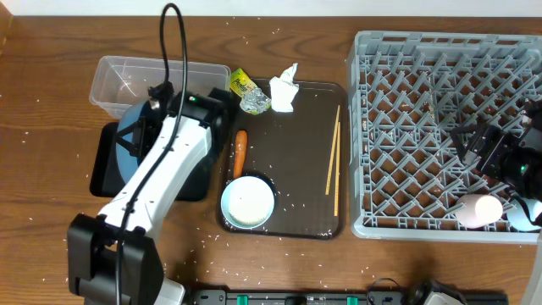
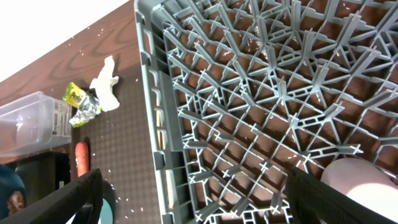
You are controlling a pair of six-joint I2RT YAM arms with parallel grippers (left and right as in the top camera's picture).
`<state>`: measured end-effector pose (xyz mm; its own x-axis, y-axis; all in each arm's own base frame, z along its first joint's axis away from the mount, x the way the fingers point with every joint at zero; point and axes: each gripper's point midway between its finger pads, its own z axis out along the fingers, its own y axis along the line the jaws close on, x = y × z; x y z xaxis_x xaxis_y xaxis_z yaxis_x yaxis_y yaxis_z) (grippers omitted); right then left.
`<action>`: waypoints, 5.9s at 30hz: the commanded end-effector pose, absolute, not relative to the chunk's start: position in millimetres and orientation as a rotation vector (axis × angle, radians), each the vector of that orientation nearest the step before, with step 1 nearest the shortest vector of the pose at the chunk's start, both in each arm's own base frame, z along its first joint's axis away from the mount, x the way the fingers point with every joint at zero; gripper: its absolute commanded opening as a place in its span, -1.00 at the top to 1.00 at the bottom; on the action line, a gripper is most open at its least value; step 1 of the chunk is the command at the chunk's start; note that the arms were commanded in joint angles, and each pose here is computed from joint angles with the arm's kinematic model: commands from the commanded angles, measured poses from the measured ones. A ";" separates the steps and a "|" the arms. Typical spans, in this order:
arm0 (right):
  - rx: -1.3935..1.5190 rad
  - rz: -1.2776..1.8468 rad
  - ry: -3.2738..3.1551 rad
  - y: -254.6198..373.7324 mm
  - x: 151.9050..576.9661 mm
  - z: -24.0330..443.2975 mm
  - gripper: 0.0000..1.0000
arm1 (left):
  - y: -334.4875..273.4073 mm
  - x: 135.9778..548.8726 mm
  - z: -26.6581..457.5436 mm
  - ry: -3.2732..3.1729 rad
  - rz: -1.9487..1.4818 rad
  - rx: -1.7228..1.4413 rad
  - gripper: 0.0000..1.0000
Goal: Sort waste into correct bins and load items into the dishwasher rack
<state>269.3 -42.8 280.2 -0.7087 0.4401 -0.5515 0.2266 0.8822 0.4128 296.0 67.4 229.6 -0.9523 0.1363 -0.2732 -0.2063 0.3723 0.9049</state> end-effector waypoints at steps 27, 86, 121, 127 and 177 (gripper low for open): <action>-0.212 0.796 2.262 73.9 272.6 314.4 -0.73 | -108.7 288.5 329.5 2.420 -0.328 -0.005 0.87; 0.606 -1.487 1.992 -223.0 340.0 323.5 0.98 | -179.5 242.6 344.0 2.354 -0.457 0.365 -0.96; -0.019 -0.975 2.410 -138.6 444.8 178.0 -0.98 | -179.2 242.2 343.3 2.358 -0.455 0.366 -0.96; 0.109 -0.681 2.485 -109.7 437.6 157.7 -0.99 | -177.9 240.7 341.4 2.367 -0.447 0.371 -0.96; 0.218 0.392 2.534 31.1 282.0 260.7 -0.98 | -193.3 179.4 57.9 3.099 -0.298 0.584 0.42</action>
<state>281.4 28.9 257.8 -0.8334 0.2281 -0.5033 0.0711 0.9475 0.3118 186.6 -195.7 65.8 -0.9287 0.3692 -0.0362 0.3695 0.9123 -0.1766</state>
